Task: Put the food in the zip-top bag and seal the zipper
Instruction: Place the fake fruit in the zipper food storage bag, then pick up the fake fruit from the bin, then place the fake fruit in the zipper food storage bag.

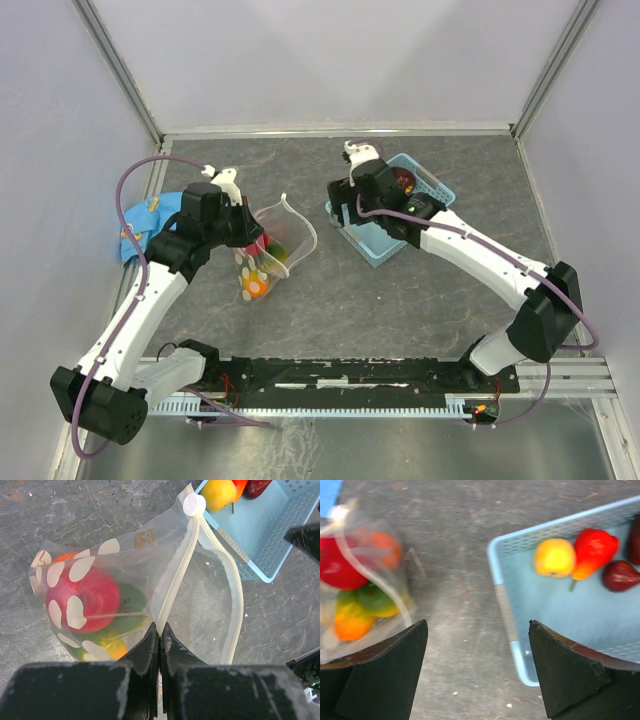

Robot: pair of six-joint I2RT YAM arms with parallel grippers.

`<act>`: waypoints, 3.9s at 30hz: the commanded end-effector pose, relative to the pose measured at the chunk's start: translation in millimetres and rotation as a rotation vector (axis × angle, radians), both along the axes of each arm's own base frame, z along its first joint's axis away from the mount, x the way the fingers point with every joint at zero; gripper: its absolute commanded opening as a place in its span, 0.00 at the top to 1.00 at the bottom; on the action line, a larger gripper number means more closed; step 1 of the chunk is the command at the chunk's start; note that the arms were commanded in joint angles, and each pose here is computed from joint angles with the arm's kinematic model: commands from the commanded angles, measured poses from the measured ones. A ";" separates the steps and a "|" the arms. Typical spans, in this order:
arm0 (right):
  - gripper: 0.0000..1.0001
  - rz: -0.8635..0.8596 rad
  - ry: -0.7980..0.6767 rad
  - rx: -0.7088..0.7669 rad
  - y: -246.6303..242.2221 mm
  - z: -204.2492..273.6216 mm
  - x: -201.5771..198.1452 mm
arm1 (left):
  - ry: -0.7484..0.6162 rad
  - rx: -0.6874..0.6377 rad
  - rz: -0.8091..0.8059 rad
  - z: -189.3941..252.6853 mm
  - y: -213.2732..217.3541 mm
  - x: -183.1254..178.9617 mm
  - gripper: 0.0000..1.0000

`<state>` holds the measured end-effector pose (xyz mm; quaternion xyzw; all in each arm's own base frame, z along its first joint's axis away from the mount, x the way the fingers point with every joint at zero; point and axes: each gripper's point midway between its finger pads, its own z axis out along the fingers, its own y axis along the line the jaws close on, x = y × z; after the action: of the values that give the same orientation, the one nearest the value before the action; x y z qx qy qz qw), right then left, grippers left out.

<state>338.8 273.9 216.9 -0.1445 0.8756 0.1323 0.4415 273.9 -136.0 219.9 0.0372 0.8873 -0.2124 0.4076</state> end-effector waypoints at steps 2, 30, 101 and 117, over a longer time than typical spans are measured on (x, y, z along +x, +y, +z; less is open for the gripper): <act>0.11 -0.084 0.013 -0.088 -36.8 -34.0 37.5 | -0.063 0.008 -0.003 12.5 1.9 6.2 0.97; 0.18 0.003 0.065 -0.257 -21.3 -158.0 137.0 | -0.030 0.015 -0.012 3.7 -0.5 8.2 0.97; 0.32 0.559 0.020 0.299 178.7 -7.1 -75.8 | -0.052 -0.015 -0.047 10.4 -6.2 3.6 0.97; 0.11 0.703 0.147 0.318 190.8 -17.8 -105.6 | -0.056 -0.014 -0.043 11.6 -5.5 3.8 0.97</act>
<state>239.3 454.1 161.1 -0.3465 0.8007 0.3838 0.3025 274.5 -138.1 215.8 0.0389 0.8904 -0.2148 0.3995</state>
